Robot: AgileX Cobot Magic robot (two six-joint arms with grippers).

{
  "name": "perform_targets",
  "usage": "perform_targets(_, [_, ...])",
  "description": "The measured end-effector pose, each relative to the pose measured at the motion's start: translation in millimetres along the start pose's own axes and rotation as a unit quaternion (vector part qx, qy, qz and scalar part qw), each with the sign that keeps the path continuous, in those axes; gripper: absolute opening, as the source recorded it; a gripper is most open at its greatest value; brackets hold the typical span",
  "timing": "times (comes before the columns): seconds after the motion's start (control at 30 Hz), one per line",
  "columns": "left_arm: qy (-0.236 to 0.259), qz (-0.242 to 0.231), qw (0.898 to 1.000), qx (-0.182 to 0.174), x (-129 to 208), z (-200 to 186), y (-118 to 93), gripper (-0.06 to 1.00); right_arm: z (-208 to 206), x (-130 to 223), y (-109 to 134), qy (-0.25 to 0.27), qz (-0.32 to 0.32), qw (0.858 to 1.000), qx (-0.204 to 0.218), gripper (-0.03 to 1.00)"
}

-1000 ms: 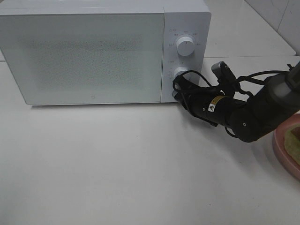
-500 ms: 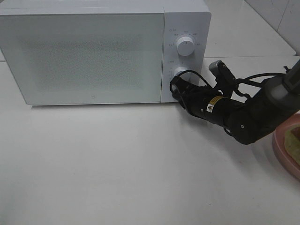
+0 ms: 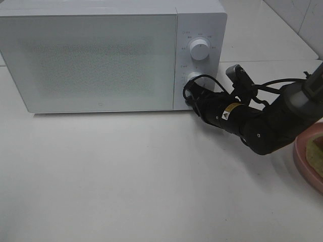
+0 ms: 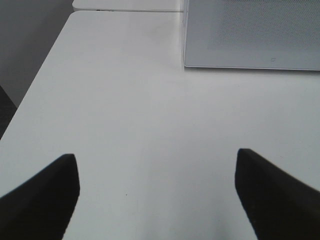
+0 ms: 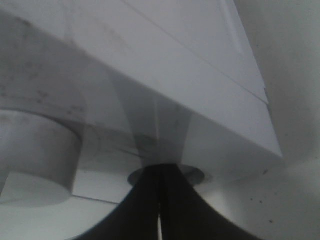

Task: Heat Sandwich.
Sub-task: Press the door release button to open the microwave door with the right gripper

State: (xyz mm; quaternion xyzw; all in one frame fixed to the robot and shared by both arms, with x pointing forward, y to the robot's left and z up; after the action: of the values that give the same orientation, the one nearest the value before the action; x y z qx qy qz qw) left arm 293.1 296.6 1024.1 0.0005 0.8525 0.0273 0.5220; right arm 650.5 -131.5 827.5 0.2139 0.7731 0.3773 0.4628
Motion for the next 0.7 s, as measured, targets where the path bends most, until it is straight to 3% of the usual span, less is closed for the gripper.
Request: perform_targets(0.7, [0.0, 0.0, 1.0, 0.0, 0.0, 0.0, 0.0, 0.8, 5.1, 1.0, -1.0, -0.01, 0.046, 0.999, -0.013, 0.01])
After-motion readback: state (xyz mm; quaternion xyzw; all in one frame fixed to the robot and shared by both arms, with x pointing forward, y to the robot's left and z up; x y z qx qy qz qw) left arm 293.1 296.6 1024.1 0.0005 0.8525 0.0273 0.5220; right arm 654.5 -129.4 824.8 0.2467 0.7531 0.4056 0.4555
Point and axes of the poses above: a point on each arm's last joint axis where the gripper is mounted, z pointing out along that axis toward the gripper, y along the wrist's bending axis when the last joint is at zero, x = y × z, the point moved 7 cm from there along z, pointing out along that axis toward the gripper, and after that the axes turned 2 degrees about z, right-handed, at the moved point
